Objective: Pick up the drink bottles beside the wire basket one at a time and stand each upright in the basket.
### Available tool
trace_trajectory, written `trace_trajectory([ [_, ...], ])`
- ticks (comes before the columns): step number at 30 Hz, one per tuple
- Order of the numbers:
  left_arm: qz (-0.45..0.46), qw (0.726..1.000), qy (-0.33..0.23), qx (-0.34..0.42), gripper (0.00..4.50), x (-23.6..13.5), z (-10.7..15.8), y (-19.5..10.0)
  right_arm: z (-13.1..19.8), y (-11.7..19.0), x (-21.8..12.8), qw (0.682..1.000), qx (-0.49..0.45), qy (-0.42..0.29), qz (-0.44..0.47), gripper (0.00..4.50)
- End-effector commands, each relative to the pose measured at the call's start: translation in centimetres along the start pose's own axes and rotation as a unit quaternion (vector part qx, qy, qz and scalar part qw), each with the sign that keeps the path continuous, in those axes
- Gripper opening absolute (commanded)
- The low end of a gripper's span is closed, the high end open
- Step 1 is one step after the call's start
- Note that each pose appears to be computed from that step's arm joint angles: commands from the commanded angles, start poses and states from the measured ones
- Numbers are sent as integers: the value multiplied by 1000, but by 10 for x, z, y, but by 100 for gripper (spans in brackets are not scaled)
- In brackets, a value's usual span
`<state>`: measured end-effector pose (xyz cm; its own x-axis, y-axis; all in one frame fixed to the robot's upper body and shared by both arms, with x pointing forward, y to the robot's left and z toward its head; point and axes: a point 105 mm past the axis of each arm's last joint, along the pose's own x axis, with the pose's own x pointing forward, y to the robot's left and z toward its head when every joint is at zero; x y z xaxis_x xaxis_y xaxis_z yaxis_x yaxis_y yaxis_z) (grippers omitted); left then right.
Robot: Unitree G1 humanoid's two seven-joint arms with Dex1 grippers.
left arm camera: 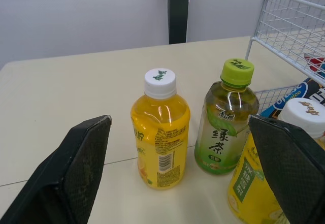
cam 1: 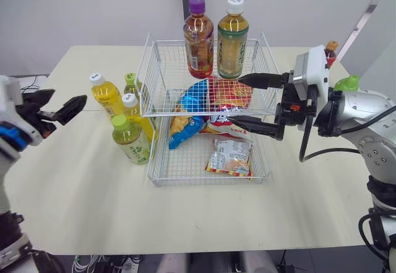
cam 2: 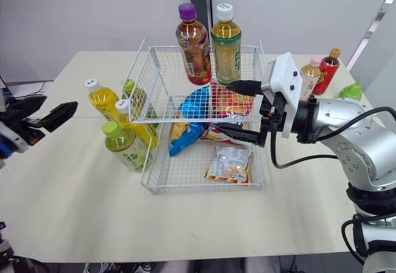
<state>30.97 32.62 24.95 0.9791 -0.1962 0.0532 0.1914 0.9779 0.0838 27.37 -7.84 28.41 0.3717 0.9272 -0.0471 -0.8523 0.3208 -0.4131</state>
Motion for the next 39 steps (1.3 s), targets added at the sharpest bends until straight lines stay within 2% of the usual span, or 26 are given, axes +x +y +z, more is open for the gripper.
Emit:
trace_trajectory([
  [1,15,999,-29,8,448,11,14,2,13,-2,-9,999,-23,-6,-24,450],
  [11,33,999,-23,-6,448,57,6,6,13,10,-24,1000,-9,-9,-25,450],
  [28,33,999,19,0,448,108,-10,6,13,7,-13,1000,-4,-10,-17,450],
  [31,30,999,21,4,389,112,-10,5,13,7,-13,1000,-3,-10,-17,450],
  [39,27,999,23,6,148,117,-14,2,13,6,-13,1000,-2,-8,-17,450],
])
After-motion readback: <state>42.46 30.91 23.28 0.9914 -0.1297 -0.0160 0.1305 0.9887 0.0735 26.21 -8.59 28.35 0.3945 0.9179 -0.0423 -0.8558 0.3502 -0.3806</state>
